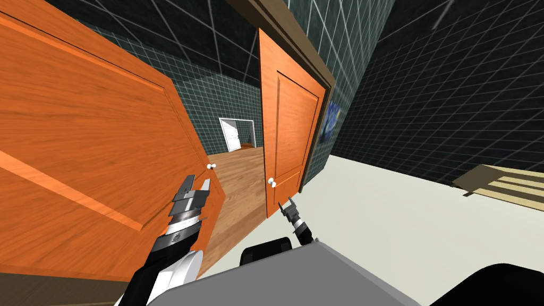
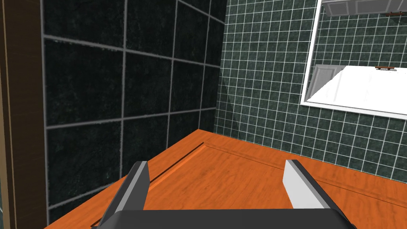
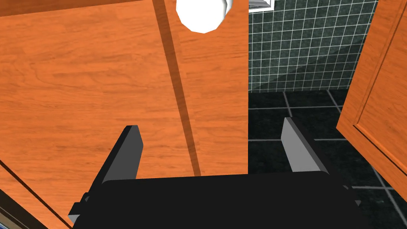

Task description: Push the door open

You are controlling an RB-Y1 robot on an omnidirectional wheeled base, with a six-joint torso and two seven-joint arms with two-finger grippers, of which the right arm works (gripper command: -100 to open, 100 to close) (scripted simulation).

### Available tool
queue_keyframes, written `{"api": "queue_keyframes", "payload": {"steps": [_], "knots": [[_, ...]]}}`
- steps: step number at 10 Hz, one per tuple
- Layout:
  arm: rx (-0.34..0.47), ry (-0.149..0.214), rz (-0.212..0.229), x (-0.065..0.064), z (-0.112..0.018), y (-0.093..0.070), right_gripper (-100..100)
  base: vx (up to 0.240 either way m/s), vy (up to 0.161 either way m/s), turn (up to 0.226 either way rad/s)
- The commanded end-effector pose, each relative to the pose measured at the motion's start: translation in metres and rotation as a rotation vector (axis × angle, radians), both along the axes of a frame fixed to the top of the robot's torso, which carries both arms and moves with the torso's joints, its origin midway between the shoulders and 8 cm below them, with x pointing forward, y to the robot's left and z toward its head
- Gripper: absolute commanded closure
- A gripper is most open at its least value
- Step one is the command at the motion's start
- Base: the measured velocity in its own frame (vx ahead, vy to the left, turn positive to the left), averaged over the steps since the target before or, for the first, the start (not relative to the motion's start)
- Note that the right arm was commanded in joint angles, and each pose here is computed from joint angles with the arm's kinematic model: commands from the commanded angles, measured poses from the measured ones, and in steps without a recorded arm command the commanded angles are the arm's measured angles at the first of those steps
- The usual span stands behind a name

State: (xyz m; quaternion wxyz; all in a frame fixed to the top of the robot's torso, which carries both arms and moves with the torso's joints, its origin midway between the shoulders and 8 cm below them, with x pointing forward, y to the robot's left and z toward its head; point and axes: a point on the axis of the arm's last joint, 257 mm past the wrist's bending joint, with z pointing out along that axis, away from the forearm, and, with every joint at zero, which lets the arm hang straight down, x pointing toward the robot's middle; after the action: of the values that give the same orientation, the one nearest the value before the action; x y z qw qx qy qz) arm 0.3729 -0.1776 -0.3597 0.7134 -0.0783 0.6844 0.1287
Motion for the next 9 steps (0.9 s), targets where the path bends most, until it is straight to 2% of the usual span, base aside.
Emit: {"api": "queue_keyframes", "payload": {"steps": [1, 5, 6, 7, 9], "knots": [[-0.028, 0.009, 0.016, -0.005, -0.01, 0.01, -100, 0.107, -0.133, 0.13], [-0.073, 0.026, 0.052, -0.016, -0.03, 0.038, -100, 0.103, -0.108, 0.112], [-0.065, 0.026, 0.046, -0.014, -0.028, 0.033, -100, 0.042, -0.047, 0.023], [-0.099, 0.029, 0.054, -0.015, -0.033, 0.023, -100, 0.1, 0.027, 0.015], [-0.119, 0.032, 0.057, -0.015, -0.035, 0.014, -100, 0.194, 0.069, 0.018]]}}
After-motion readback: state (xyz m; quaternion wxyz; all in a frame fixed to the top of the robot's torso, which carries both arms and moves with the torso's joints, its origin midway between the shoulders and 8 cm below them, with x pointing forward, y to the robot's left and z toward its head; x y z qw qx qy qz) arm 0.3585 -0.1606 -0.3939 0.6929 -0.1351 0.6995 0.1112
